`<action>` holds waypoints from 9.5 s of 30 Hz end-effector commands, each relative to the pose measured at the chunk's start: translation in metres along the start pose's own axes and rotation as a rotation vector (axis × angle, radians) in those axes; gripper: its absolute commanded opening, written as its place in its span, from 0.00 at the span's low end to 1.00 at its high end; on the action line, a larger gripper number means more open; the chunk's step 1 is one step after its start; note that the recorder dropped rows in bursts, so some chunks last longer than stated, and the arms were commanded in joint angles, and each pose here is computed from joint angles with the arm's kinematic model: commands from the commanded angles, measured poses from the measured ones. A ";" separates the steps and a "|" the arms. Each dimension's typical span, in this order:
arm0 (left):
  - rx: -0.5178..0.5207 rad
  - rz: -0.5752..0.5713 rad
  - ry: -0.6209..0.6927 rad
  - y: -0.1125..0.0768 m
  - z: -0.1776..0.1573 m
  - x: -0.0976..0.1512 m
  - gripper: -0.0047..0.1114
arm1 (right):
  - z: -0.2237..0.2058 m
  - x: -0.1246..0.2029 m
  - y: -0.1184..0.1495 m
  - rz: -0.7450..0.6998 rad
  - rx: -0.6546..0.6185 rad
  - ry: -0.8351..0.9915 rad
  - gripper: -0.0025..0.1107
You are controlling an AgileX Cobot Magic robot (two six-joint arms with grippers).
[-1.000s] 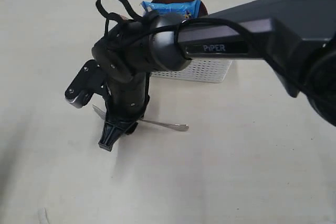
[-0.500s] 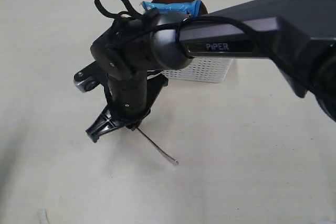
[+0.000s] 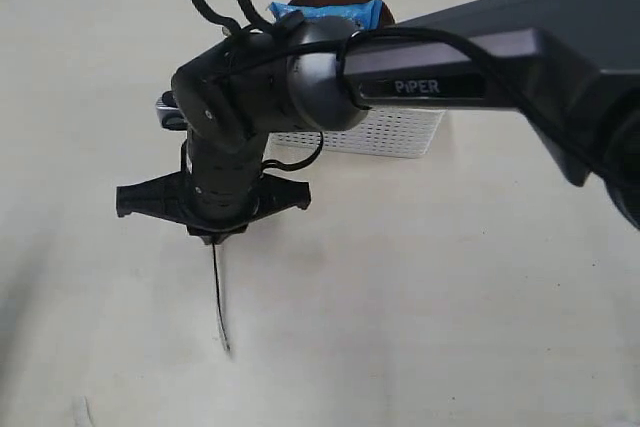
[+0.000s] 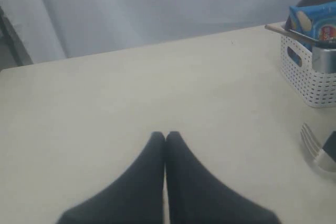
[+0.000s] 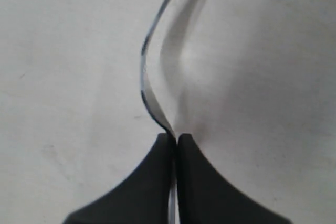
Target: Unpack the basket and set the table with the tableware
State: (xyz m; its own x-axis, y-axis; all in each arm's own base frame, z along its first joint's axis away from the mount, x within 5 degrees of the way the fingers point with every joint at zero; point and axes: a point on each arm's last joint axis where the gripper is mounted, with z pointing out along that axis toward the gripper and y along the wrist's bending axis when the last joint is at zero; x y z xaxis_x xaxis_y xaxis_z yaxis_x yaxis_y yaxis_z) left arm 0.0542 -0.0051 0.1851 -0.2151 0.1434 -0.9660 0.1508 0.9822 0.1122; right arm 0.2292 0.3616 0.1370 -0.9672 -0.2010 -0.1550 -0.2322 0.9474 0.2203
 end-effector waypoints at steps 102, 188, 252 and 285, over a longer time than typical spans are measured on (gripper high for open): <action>0.000 -0.002 -0.002 0.000 0.000 0.001 0.04 | 0.008 0.070 0.046 -1.285 0.702 -0.177 0.40; 0.003 -0.010 -0.002 0.000 0.000 0.001 0.04 | -0.014 -0.013 -0.006 -0.081 0.061 -0.088 0.42; 0.002 -0.005 -0.002 0.000 0.000 0.001 0.04 | -0.046 -0.135 -0.087 -0.719 0.292 -0.292 0.49; 0.002 -0.005 -0.002 0.000 0.000 0.001 0.04 | -0.121 -0.130 -0.070 -0.663 0.159 -0.451 0.02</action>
State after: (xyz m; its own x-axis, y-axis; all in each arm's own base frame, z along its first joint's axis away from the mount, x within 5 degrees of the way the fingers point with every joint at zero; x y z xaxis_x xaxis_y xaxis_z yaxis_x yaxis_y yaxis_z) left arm 0.0542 -0.0051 0.1851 -0.2151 0.1434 -0.9660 0.1508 0.9822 0.1122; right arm 0.3643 0.2923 0.2411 -0.4942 -0.6724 -0.5510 -0.6888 0.6896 -0.2237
